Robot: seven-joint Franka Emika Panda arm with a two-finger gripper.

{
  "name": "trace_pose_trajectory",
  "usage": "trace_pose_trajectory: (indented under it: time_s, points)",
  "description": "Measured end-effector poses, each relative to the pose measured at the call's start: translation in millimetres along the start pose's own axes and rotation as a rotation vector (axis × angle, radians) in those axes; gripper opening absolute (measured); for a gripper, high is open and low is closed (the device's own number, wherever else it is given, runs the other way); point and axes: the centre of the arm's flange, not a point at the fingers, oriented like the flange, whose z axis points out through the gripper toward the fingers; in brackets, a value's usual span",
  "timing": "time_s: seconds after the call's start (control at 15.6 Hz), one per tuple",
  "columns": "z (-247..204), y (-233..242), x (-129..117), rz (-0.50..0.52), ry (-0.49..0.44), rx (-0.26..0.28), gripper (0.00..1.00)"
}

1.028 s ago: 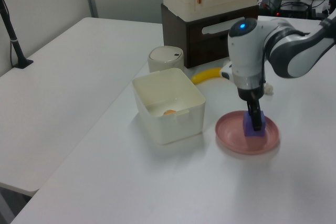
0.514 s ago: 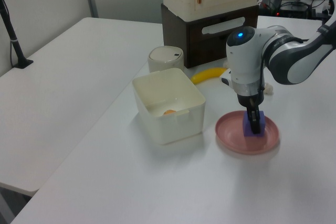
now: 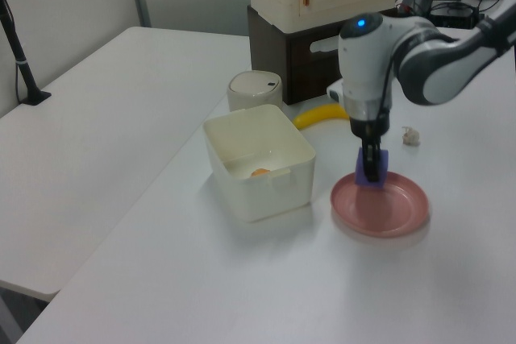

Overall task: Put the cube on the table
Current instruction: 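Lift the cube off the plate and set it on the table beside the banana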

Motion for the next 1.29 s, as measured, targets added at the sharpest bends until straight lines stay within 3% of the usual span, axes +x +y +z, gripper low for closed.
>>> trace_pose_trajectory:
  time_s: [0.32, 0.39, 0.58, 0.64, 1.03, 1.29]
  points:
    - [-8, 73, 19, 0.130, 0.025, 0.019, 0.57]
    - [-9, 84, 22, 0.149, 0.030, 0.020, 0.63]
    - [-10, 95, 25, 0.182, 0.034, 0.021, 0.94]
    - [-10, 94, 25, 0.186, 0.035, 0.021, 1.00]
    - [-16, 93, 27, 0.204, 0.046, 0.023, 1.00]
    - [-51, 128, 32, 0.272, 0.116, 0.018, 1.00]
